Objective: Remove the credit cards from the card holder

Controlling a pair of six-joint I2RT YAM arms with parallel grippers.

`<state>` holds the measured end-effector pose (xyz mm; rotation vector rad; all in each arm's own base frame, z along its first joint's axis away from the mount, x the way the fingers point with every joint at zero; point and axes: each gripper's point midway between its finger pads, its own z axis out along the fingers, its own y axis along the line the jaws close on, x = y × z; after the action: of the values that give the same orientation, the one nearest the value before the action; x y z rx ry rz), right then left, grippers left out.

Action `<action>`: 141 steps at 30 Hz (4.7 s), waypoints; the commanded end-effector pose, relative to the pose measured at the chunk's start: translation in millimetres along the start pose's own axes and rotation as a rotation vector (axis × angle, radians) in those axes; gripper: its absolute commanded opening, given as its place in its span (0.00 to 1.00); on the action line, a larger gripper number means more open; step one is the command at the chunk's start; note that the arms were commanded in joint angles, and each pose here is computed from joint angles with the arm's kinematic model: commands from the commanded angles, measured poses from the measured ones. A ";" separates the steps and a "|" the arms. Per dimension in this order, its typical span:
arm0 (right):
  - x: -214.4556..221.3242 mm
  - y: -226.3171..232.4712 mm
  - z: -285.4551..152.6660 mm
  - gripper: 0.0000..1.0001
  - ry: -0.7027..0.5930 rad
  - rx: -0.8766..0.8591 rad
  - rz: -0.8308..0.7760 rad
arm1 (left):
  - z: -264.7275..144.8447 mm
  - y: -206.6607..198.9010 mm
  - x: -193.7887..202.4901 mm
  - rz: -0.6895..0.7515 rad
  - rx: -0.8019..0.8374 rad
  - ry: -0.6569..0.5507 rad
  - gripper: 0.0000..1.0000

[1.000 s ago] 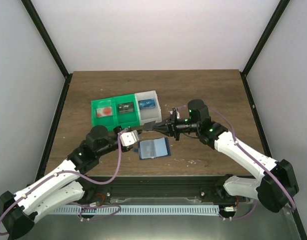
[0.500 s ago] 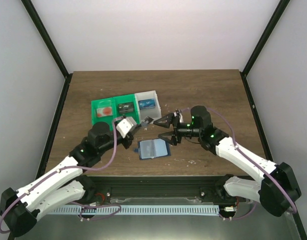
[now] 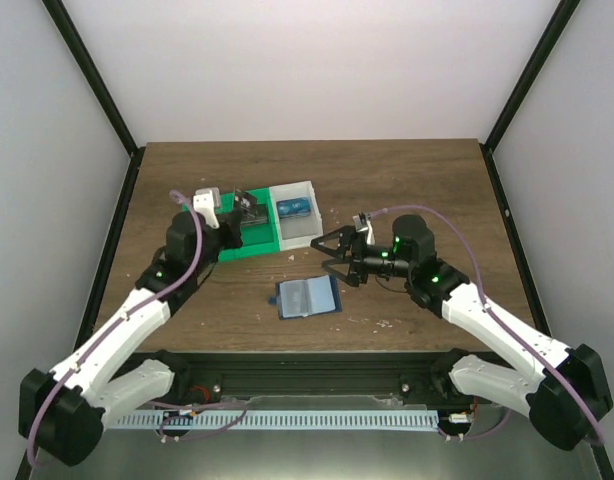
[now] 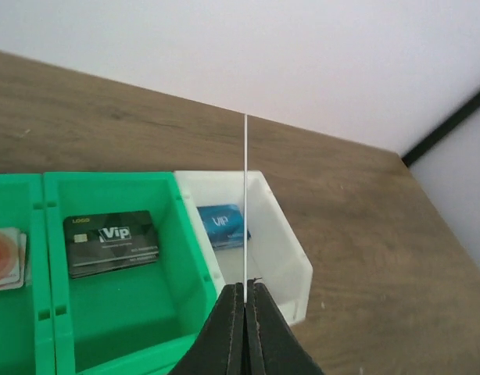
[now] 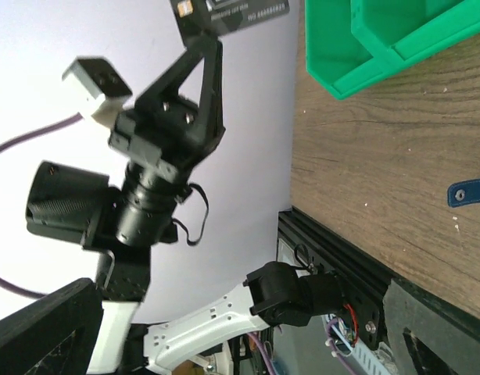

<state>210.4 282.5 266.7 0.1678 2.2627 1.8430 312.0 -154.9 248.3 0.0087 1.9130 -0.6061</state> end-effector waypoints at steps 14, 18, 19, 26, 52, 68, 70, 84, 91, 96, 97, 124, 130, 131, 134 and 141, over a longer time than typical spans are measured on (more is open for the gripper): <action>11.1 6.6 -12.0 1.00 0.018 0.008 -0.133 | 89.5 66.4 22.6 -0.443 -0.326 0.052 0.00; 13.1 11.1 -13.0 1.00 0.035 0.015 -0.169 | 99.7 78.8 28.9 -0.444 -0.387 0.053 0.00; 13.0 10.8 -13.3 1.00 0.034 0.020 -0.184 | 101.9 79.7 30.1 -0.440 -0.388 0.052 0.00; 12.2 7.0 -11.1 1.00 0.051 0.035 -0.211 | 116.6 85.5 36.3 -0.431 -0.400 0.052 0.00; -1.6 12.5 -13.9 1.00 0.003 0.096 -0.303 | 166.8 99.9 73.7 -0.375 -0.438 0.159 0.00; -4.0 9.3 -15.6 1.00 -0.005 0.121 -0.306 | 169.7 92.0 61.3 -0.333 -0.421 0.175 0.30; -3.6 9.0 -16.4 1.00 -0.008 0.122 -0.303 | 169.4 90.4 56.4 -0.326 -0.423 0.172 0.33; 1.4 1.0 -21.1 1.00 -0.012 0.132 -0.294 | 147.3 91.0 25.5 -0.238 -0.483 0.137 0.40; -3.2 -19.8 -24.1 1.00 -0.036 0.219 -0.316 | 128.2 78.2 20.7 -0.193 -0.437 0.186 0.68; -4.0 -37.1 -23.7 1.00 -0.030 0.276 -0.317 | 104.5 52.8 25.9 -0.182 -0.299 0.252 0.77; -3.9 -42.1 -23.3 1.00 -0.027 0.289 -0.316 | 98.8 46.3 27.8 -0.178 -0.261 0.267 0.79; -8.8 -143.6 26.8 0.41 0.073 0.545 -0.237 | 7.3 -55.8 155.9 -0.355 0.358 0.611 0.61; 0.9 -168.4 45.2 0.32 0.106 0.598 -0.234 | 3.6 -62.5 170.8 -0.436 0.417 0.623 0.55; 2.7 -170.8 48.9 0.32 0.112 0.602 -0.238 | 2.8 -60.9 172.9 -0.441 0.411 0.623 0.55; 6.9 -175.7 60.5 0.31 0.132 0.622 -0.260 | 0.3 -56.3 178.8 -0.456 0.399 0.622 0.54; 16.0 -184.7 79.8 0.31 0.178 0.643 -0.259 | -4.4 -37.4 199.4 -0.529 0.332 0.616 0.52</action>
<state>211.2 306.2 55.6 -0.1704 2.8327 0.9737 213.6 -242.2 91.9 -0.0514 2.4410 -1.3759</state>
